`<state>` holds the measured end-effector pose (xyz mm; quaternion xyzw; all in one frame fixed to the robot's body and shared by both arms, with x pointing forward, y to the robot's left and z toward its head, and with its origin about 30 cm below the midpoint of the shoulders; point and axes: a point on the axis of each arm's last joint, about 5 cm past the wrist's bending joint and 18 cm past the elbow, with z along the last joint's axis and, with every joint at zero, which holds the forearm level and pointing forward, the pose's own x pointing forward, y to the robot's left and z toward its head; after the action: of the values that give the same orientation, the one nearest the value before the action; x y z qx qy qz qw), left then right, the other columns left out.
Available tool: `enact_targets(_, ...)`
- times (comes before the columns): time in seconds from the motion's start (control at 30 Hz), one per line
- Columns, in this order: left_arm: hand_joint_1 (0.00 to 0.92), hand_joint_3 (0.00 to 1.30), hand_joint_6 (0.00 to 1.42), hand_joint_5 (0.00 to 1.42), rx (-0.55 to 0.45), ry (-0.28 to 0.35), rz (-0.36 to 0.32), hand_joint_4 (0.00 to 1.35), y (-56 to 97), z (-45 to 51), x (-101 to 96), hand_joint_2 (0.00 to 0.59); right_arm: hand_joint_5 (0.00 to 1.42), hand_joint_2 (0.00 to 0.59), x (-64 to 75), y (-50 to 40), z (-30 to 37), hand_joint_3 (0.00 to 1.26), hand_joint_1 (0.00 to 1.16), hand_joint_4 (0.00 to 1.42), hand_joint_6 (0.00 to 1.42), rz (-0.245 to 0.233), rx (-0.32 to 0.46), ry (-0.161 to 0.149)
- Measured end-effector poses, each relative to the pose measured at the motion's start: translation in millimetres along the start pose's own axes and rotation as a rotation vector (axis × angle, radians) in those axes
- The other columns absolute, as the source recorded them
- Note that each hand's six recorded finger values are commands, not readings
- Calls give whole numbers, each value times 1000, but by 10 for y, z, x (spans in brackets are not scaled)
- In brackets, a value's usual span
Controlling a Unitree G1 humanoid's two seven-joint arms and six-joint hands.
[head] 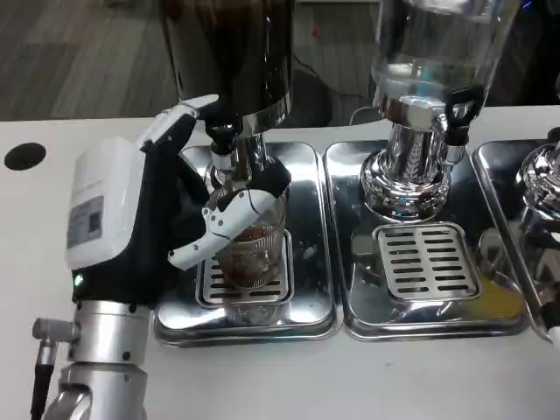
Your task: Grasp the cup under the faucet to collect the drink, then remove the cup.
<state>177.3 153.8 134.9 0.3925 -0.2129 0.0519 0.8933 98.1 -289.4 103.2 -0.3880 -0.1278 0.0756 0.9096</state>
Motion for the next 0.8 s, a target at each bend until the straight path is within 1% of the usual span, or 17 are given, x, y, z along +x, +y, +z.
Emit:
enact_targets(0.53, 82, 404, 1135, 927, 0, -1, 0, 385, 0, 1, 0, 77, 97, 404, 8, -2, 1, 222, 412, 98, 0, -1, -1, -3)
enact_targets(0.6, 82, 298, 1135, 895, 0, -1, 0, 265, 0, 1, 0, 77, 97, 404, 7, -2, 1, 222, 412, 98, 0, -1, -1, -3)
enact_targets(0.63, 72, 230, 1120, 868, -1, -1, 0, 183, 0, 1, 0, 67, 97, 404, 7, -2, 1, 222, 412, 98, 0, -1, -1, -3)
enact_targets(0.67, 59, 205, 1102, 853, -1, -1, 0, 145, 0, 1, 0, 62, 97, 404, 7, -2, 1, 222, 412, 98, 0, -1, -1, -2)
enact_targets(0.77, 44, 178, 1078, 825, -36, 12, 4, 110, -4, -11, -3, 56, 97, 404, 5, -1, 1, 222, 412, 98, 0, 5, 0, -2)
enact_targets(0.8, 36, 169, 1074, 779, -44, 8, 10, 100, 5, -13, -1, 54, 97, 404, 5, -1, 1, 222, 412, 98, 0, 6, 0, -2)
